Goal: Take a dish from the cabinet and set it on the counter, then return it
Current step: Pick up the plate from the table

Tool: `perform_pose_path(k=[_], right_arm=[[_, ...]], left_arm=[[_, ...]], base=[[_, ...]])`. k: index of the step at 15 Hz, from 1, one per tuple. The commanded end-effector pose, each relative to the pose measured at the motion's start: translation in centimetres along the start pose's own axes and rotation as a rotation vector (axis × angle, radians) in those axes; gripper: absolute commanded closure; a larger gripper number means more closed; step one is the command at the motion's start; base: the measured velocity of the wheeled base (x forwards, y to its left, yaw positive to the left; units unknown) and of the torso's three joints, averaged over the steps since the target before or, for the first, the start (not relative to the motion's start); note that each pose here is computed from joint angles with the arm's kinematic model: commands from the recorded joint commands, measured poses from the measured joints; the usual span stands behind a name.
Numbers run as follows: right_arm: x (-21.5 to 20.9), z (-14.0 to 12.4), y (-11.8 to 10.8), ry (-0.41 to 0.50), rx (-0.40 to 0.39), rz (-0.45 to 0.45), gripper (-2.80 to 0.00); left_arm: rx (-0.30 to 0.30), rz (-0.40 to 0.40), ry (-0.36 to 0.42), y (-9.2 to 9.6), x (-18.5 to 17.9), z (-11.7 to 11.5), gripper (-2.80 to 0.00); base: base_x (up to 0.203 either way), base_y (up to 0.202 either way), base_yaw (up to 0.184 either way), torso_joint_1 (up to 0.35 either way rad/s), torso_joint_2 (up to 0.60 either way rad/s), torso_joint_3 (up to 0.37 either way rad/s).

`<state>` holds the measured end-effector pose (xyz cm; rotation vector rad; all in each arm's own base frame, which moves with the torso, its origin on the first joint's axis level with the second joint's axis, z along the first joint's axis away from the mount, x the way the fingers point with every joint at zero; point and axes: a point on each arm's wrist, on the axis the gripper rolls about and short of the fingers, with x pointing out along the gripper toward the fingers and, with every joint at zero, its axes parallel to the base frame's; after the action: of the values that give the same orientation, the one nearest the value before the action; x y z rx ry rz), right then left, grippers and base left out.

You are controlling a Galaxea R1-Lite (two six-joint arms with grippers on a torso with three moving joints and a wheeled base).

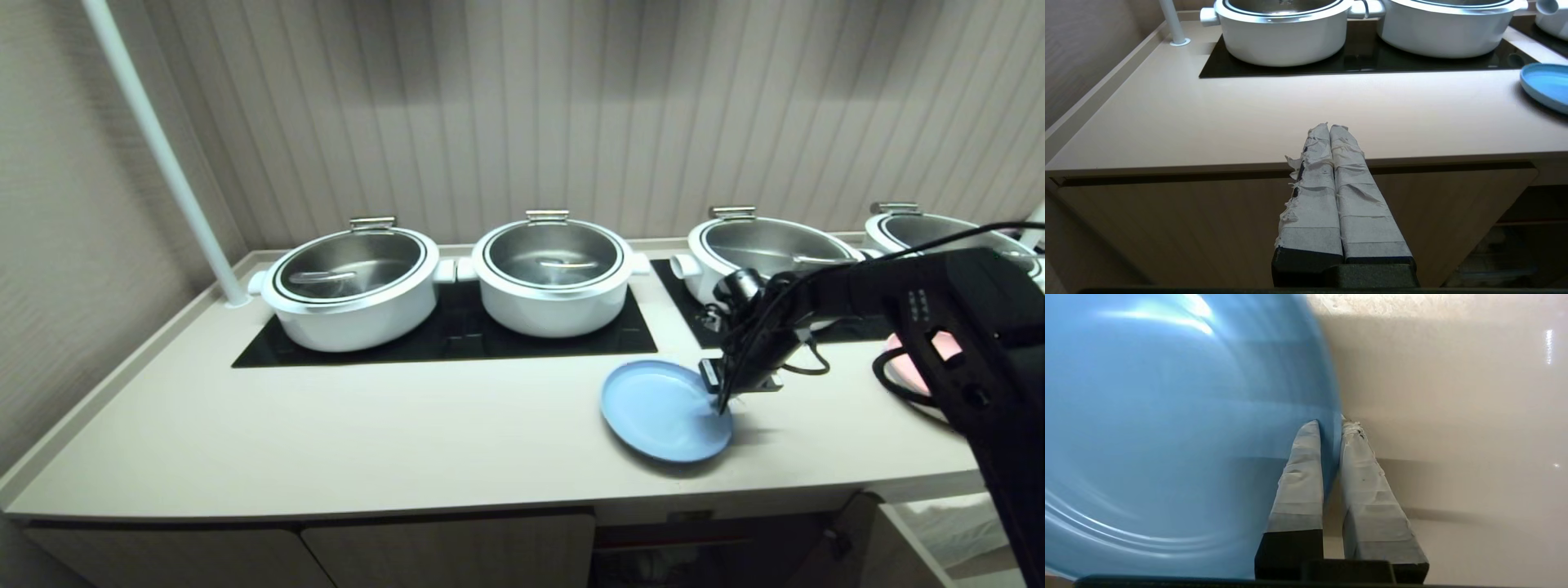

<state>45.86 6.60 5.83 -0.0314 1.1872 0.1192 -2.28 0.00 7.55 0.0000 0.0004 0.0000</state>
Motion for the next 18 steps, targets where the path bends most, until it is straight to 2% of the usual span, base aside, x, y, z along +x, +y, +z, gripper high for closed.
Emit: perform_pose_path(k=[1,14,18], right_arm=[[0.1,-0.1,0.0,0.008,0.000,-0.001,0.00],[-0.6,0.0,0.0,-0.004,0.001,-0.002,0.00],[-1.2,0.1,0.0,-0.016,0.045,-0.002,0.00]], left_arm=[[0.000,0.001,0.000,0.0,0.0,0.0,0.00],[0.000,0.000,0.000,0.0,0.0,0.0,0.00],[0.000,0.000,0.000,0.0,0.0,0.0,0.00]], base=[[0.000,0.000,0.000,0.000,0.00,0.000],[0.000,0.000,0.000,0.000,0.00,0.000],[0.000,0.000,0.000,0.000,0.00,0.000]])
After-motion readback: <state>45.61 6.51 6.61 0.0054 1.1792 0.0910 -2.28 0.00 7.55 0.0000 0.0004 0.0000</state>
